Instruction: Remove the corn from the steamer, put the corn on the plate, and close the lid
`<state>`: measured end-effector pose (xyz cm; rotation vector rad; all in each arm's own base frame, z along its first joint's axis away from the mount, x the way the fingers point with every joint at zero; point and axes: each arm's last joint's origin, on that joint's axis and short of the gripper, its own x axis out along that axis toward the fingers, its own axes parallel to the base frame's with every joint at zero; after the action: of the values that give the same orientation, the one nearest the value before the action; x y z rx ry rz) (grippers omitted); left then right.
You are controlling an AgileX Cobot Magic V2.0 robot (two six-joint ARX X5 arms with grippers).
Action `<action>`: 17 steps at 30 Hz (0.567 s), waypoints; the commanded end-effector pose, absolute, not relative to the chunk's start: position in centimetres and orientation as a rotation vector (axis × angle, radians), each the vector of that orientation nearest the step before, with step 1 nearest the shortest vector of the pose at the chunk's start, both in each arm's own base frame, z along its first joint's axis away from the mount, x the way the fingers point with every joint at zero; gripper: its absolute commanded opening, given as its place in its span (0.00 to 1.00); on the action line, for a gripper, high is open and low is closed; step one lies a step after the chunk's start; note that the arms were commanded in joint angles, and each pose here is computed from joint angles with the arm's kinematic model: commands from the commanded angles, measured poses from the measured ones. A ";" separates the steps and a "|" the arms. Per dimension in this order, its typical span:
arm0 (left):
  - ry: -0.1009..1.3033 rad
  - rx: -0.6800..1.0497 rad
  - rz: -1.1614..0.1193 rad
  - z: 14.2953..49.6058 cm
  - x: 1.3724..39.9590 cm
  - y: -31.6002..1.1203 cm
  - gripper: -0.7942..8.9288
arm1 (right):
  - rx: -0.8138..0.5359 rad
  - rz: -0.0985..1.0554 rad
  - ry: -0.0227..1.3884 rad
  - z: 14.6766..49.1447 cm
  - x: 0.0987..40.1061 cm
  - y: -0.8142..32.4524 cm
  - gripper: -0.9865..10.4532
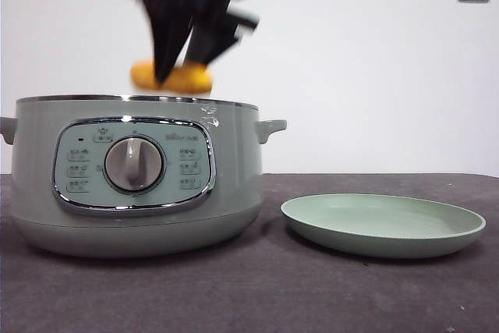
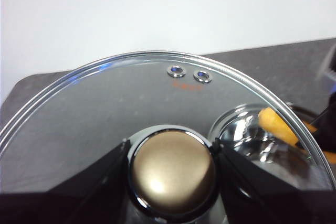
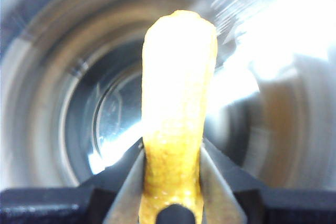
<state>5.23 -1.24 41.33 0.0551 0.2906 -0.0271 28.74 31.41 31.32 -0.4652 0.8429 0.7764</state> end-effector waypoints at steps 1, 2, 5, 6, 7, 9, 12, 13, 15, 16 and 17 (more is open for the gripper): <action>0.227 0.018 -0.090 42.4 6.0 -1.8 0.07 | -0.443 0.739 0.854 33.0 28.5 29.6 0.07; 0.227 0.017 -0.106 42.4 6.4 -2.0 0.07 | -0.437 0.728 0.857 33.7 28.4 28.8 0.07; 0.233 0.015 -0.153 42.6 7.9 -2.9 0.07 | -0.418 0.691 0.885 35.4 27.8 26.6 0.07; 0.237 0.013 -0.177 42.6 8.4 -3.2 0.07 | -0.416 0.677 0.899 35.9 27.6 25.7 0.07; 0.244 0.012 -0.203 42.6 9.0 -3.6 0.07 | -0.414 0.660 0.914 36.4 27.4 24.9 0.07; 0.257 0.009 -0.249 42.5 10.1 -4.3 0.07 | -0.421 0.608 0.936 37.1 27.0 23.4 0.07; 0.278 0.007 -0.304 42.3 11.8 -5.3 0.07 | -0.420 0.505 0.957 37.9 27.1 21.3 0.07; 0.285 0.007 -0.321 42.2 12.4 -5.7 0.07 | -0.413 0.470 0.976 37.9 27.2 20.6 0.07; 0.299 0.005 -0.352 42.0 13.6 -6.3 0.07 | -0.403 0.426 1.032 37.7 27.6 19.3 0.07; 0.307 0.005 -0.369 41.9 14.1 -6.7 0.07 | -0.397 0.398 1.072 37.5 27.7 18.5 0.07; 0.313 0.004 -0.378 41.7 14.6 -6.9 0.07 | -0.391 0.371 1.108 37.4 27.8 17.8 0.07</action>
<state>14.60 -6.88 40.80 0.0209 0.3811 -0.3643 27.45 18.15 37.92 -0.4087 1.0711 0.4099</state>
